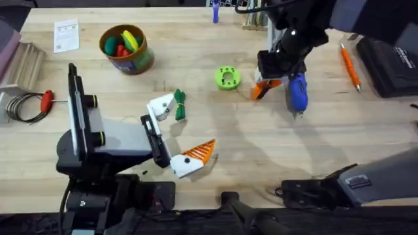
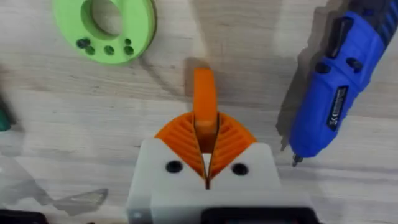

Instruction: Pick up the gripper from the table and insert it into the empty holder that is missing its gripper. Then pick up a screw, insert it into the mounting hole, and use the screwdriver to tighten it. Finally, clean up the table by picking up the vegetable and placing it into the bucket.

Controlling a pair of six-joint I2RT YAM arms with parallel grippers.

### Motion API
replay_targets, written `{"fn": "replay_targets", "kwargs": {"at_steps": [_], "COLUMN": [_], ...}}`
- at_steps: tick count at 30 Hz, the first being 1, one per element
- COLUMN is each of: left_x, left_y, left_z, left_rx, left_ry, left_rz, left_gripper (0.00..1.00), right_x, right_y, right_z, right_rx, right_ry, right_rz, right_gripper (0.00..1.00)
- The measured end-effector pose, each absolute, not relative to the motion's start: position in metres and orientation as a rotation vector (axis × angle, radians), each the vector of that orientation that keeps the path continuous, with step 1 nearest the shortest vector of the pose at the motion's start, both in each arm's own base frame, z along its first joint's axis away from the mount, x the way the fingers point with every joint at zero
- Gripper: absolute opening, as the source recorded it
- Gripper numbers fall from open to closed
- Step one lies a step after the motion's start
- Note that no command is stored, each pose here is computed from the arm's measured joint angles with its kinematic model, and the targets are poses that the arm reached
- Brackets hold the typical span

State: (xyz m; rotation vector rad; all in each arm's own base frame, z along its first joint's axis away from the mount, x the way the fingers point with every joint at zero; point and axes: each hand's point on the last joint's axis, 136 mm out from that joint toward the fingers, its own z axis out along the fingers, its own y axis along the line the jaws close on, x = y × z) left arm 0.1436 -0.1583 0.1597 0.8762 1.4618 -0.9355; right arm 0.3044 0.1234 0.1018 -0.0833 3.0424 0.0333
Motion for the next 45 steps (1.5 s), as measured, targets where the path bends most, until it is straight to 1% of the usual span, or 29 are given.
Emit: {"fn": "replay_targets", "kwargs": {"at_steps": [3, 12, 15, 17, 22, 29, 35, 45], "left_x": [0.144, 0.144, 0.144, 0.144, 0.144, 0.144, 0.144, 0.144], "left_y": [-0.158, -0.158, -0.158, -0.158, -0.158, -0.158, -0.158, -0.158], "left_z": [0.160, 0.160, 0.160, 0.160, 0.160, 0.160, 0.160, 0.160], "left_rx": [0.876, 0.876, 0.876, 0.876, 0.876, 0.876, 0.876, 0.876], "left_ry": [1.462, 1.462, 1.462, 1.462, 1.462, 1.462, 1.462, 1.462], "left_rz": [-0.936, -0.936, -0.936, -0.935, -0.935, -0.935, -0.935, -0.935], "left_gripper": [0.986, 0.986, 0.986, 0.986, 0.987, 0.986, 0.986, 0.986], "right_x": [0.307, 0.318, 0.323, 0.321, 0.306, 0.269, 0.241, 0.218], "right_y": [0.126, 0.164, 0.180, 0.188, 0.206, 0.221, 0.231, 0.245], "right_z": [0.120, 0.222, 0.246, 0.253, 0.248, 0.221, 0.210, 0.174], "right_rx": [-0.082, -0.133, -0.171, -0.199, -0.279, -0.369, -0.532, -0.561], "right_ry": [2.989, 2.633, 2.515, 2.457, 2.385, 2.359, 2.190, 2.208], "right_rz": [0.073, 0.506, 0.687, 0.814, 1.153, 1.527, 1.788, 2.144], "right_gripper": [0.009, 0.009, 0.009, 0.009, 0.009, 0.009, 0.009, 0.009]}}
